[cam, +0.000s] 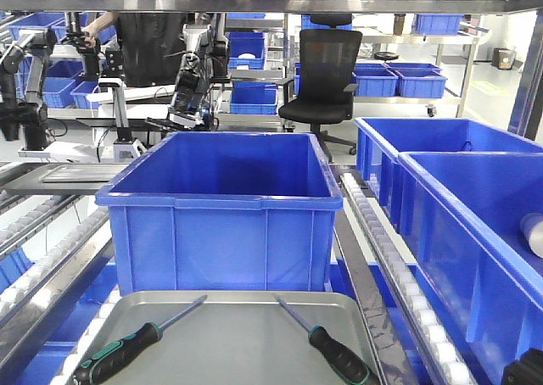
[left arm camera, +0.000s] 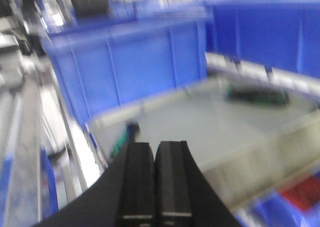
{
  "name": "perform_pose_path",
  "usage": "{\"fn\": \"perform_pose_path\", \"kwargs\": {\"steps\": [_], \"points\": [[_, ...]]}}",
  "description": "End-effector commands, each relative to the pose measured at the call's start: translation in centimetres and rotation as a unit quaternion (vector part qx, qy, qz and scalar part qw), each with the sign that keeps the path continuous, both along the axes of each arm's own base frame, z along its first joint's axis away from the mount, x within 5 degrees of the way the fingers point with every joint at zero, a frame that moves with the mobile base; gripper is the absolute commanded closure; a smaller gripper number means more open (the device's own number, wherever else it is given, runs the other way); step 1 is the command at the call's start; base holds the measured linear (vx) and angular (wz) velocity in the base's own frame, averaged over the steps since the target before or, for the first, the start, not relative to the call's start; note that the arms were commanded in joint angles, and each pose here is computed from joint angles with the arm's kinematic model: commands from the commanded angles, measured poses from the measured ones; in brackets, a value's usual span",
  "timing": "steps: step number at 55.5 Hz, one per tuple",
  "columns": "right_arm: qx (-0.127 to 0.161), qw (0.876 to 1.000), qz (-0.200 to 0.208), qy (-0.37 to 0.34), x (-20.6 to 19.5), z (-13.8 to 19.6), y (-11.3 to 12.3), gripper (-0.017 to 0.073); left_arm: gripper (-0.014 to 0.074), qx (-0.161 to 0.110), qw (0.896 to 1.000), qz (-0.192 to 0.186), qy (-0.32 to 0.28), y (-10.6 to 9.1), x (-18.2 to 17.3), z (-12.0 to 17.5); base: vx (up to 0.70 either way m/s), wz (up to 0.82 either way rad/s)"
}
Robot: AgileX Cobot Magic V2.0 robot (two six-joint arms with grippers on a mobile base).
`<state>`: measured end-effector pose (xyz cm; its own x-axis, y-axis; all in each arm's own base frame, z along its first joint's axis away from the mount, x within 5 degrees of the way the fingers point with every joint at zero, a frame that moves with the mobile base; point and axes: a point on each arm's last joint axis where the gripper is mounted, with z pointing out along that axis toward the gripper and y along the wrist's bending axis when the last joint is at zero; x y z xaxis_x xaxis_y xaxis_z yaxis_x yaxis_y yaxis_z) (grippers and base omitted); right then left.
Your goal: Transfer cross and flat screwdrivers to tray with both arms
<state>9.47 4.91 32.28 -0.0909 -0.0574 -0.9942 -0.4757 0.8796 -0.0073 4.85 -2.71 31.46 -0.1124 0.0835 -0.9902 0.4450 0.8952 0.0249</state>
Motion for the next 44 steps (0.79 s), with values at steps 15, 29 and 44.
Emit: {"fn": "perform_pose_path", "kwargs": {"steps": [15, 29, 44], "points": [[0.022, 0.999, -0.022, -0.041, 0.2, 1.5, -0.3, 0.0567, 0.0596, -0.031, 0.999, 0.007, -0.042, 0.0, 0.3, 0.9, 0.00, 0.00], [0.022, 0.999, -0.022, -0.041, 0.2, 1.5, -0.3, 0.0567, 0.0596, 0.039, 0.996, 0.022, -0.072, 0.3, 0.6, -0.1, 0.00, 0.00], [0.022, 0.999, -0.022, -0.041, 0.2, 1.5, -0.3, 0.0567, 0.0596, -0.009, 0.979, 0.168, -0.112, 2.1, 0.4, -8.3, 0.00, 0.01]]}}
